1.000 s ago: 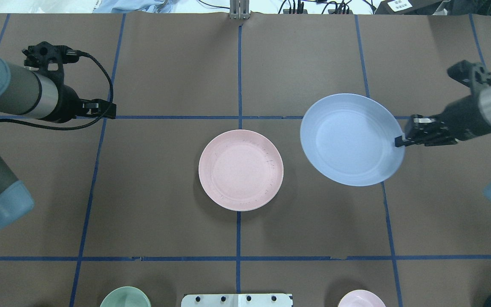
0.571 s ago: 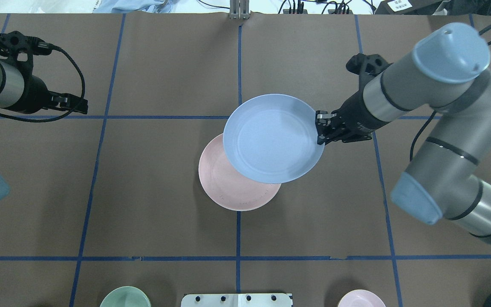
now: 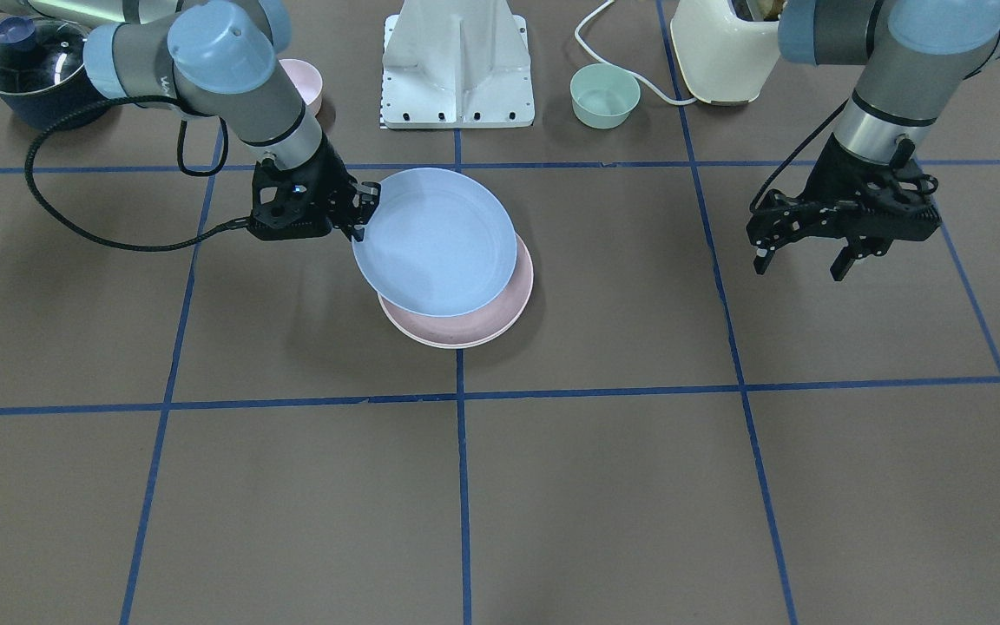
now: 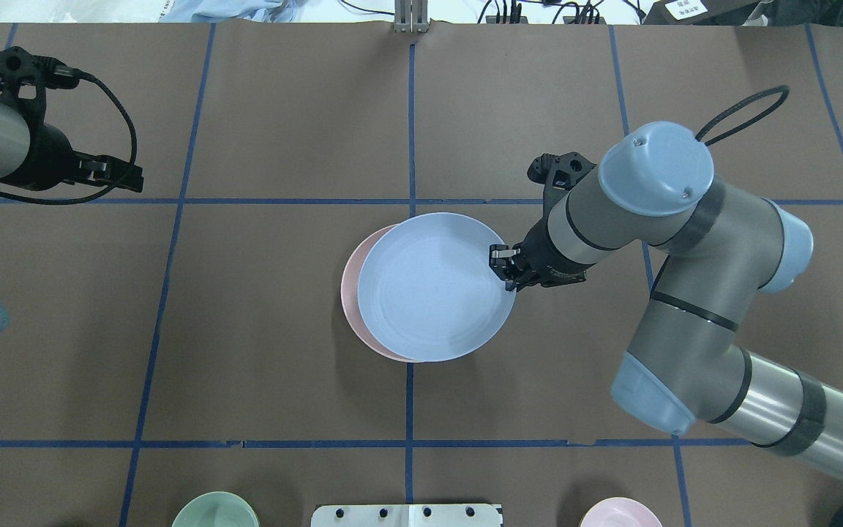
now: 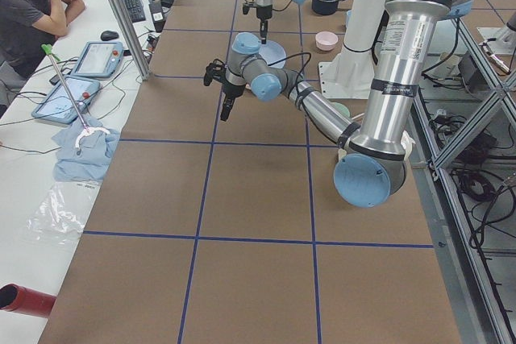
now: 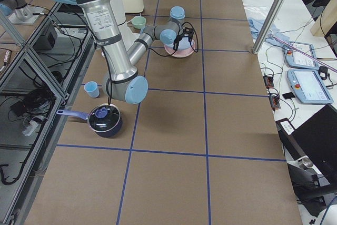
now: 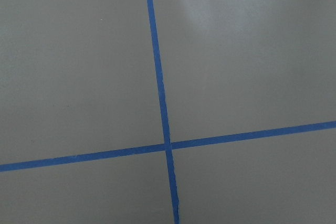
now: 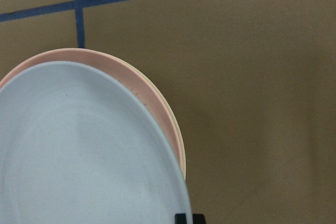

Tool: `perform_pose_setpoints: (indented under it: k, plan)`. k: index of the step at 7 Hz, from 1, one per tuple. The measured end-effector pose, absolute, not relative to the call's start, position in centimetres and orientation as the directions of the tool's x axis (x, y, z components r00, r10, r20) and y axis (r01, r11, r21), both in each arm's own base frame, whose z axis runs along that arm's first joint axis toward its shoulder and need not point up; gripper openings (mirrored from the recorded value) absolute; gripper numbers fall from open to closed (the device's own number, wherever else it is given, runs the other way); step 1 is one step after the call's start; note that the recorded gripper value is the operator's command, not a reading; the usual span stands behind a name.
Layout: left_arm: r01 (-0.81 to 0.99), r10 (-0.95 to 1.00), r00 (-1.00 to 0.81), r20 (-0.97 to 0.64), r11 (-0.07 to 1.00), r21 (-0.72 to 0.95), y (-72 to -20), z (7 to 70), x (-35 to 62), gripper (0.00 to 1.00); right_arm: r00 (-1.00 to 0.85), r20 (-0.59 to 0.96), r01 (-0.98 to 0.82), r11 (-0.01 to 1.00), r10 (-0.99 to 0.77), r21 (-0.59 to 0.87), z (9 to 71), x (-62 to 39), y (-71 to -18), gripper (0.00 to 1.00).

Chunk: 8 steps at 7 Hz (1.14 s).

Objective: Stack three plates with pink and blue
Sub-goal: 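Lower the light blue plate onto the pink plate and open the right gripper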

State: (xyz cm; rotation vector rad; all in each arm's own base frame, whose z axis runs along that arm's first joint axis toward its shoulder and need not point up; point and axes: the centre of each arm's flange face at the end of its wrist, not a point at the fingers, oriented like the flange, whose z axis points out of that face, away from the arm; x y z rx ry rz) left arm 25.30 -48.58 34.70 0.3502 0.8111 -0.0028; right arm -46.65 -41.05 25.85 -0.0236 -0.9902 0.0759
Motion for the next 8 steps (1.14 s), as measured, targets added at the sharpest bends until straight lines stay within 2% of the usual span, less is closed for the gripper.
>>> perform_pose_setpoints:
  k: [4, 5, 6, 8]
  plan:
    - [0.134, 0.122, 0.697, -0.707, 0.946, 0.296, -48.8, 35.3, 25.5, 1.00, 0.541, 0.839, -0.066, 0.997, 0.064, -0.034, 25.7, -48.9, -41.9, 0.00]
    - [0.134, 0.121, 0.697, -0.707, 0.946, 0.295, -48.9, 35.3, 25.5, 1.00, 0.548, 0.834, -0.074, 0.997, 0.067, -0.032, 25.9, -49.2, -42.1, 0.21]
    - [0.135, 0.121, 0.696, -0.707, 0.946, 0.295, -48.9, 35.2, 25.5, 1.00, 0.552, 0.831, -0.079, 0.996, 0.070, -0.032, 25.9, -49.4, -42.3, 0.99]
    - [0.137, 0.120, 0.695, -0.709, 0.946, 0.294, -48.9, 35.1, 25.6, 1.00, 0.551, 0.831, -0.087, 0.996, 0.075, -0.032, 25.7, -49.5, -42.4, 1.00]
